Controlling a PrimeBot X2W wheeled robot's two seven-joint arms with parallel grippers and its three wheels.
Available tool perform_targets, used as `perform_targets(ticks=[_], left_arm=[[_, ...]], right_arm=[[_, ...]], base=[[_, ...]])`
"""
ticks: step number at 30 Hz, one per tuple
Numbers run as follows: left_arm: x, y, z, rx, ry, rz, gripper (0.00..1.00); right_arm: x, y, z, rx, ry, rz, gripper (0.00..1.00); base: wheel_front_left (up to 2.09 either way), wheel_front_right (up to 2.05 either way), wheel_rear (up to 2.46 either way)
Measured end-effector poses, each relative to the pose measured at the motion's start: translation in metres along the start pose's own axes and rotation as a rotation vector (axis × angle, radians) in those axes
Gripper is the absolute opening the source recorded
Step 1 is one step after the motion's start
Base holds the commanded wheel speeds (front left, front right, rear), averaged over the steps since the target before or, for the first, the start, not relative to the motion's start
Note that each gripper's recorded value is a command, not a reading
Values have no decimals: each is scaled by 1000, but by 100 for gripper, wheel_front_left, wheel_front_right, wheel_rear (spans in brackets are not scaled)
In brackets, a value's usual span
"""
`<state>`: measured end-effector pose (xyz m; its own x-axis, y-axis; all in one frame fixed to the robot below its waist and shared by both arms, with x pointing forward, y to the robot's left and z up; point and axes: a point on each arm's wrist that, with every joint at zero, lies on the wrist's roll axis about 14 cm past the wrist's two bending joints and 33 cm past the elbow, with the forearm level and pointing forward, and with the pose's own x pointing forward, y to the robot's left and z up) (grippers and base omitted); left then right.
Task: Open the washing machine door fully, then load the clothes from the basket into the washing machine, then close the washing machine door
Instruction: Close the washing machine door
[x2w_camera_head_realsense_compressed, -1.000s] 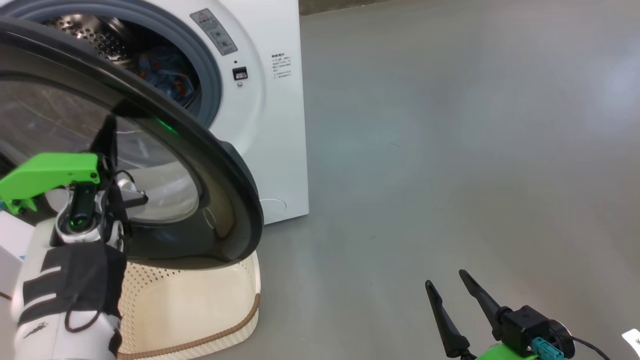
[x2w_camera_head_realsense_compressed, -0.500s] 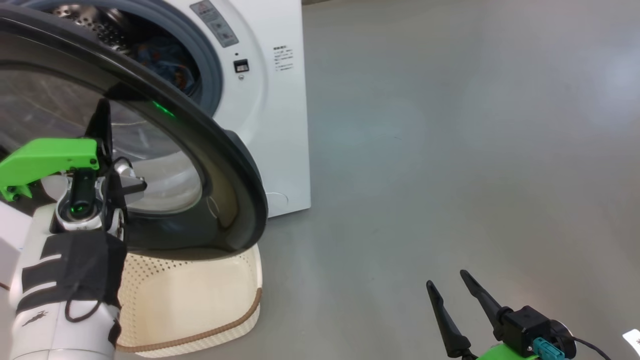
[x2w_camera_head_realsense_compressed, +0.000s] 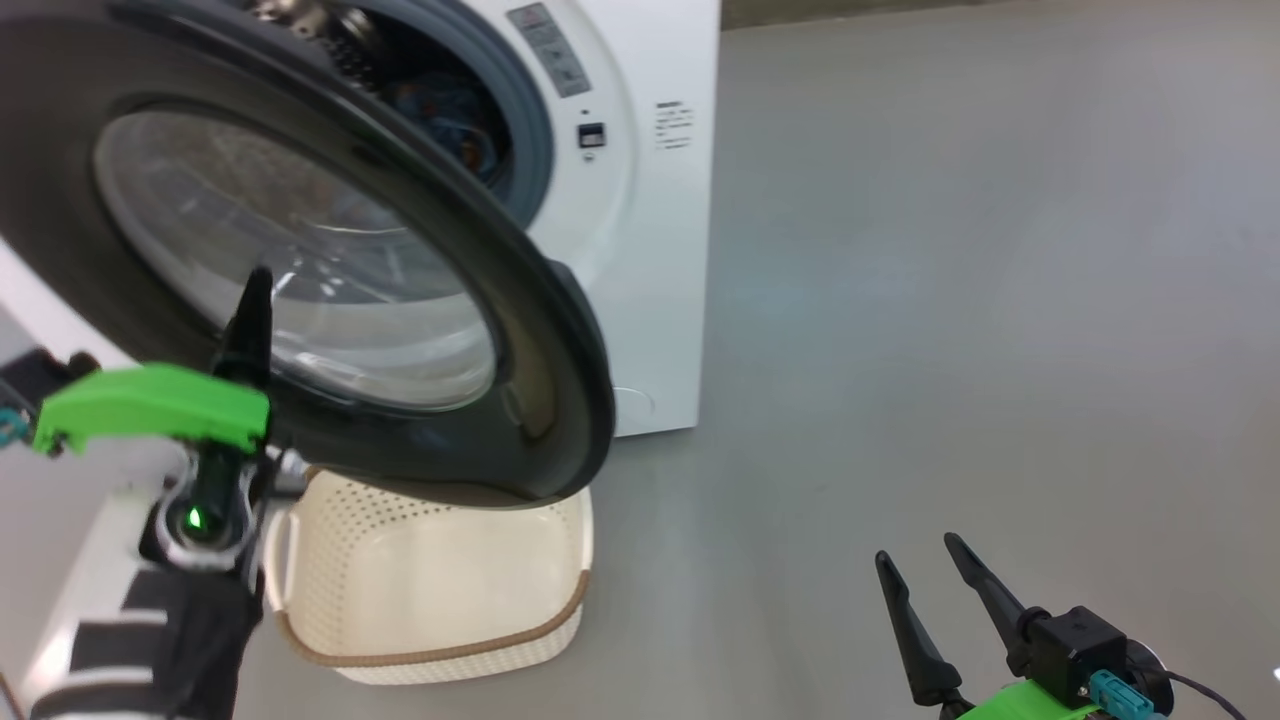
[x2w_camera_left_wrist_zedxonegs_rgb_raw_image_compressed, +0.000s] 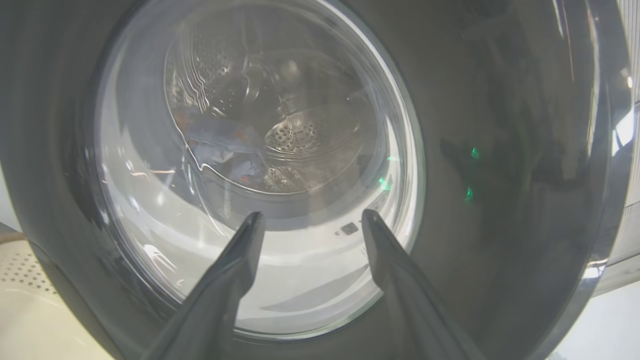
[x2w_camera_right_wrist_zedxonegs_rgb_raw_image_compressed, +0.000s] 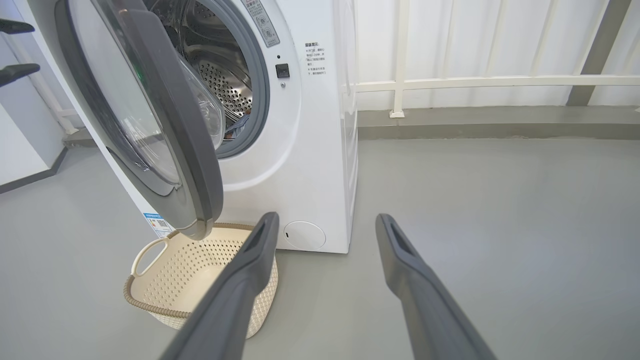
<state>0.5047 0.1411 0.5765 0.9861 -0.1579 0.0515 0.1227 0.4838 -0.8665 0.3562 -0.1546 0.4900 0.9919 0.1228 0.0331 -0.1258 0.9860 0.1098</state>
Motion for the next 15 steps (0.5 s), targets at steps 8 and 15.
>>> perform_targets(ticks=[8,15], left_arm=[[-60,48,22,370,-91,59,100],[-114,77,25,472,-132,146,100]], right_arm=[[13,13,8,-2,-28,47,100],[18,25,13,-1,-42,84,100]], base=[[0,0,0],[0,0,0]])
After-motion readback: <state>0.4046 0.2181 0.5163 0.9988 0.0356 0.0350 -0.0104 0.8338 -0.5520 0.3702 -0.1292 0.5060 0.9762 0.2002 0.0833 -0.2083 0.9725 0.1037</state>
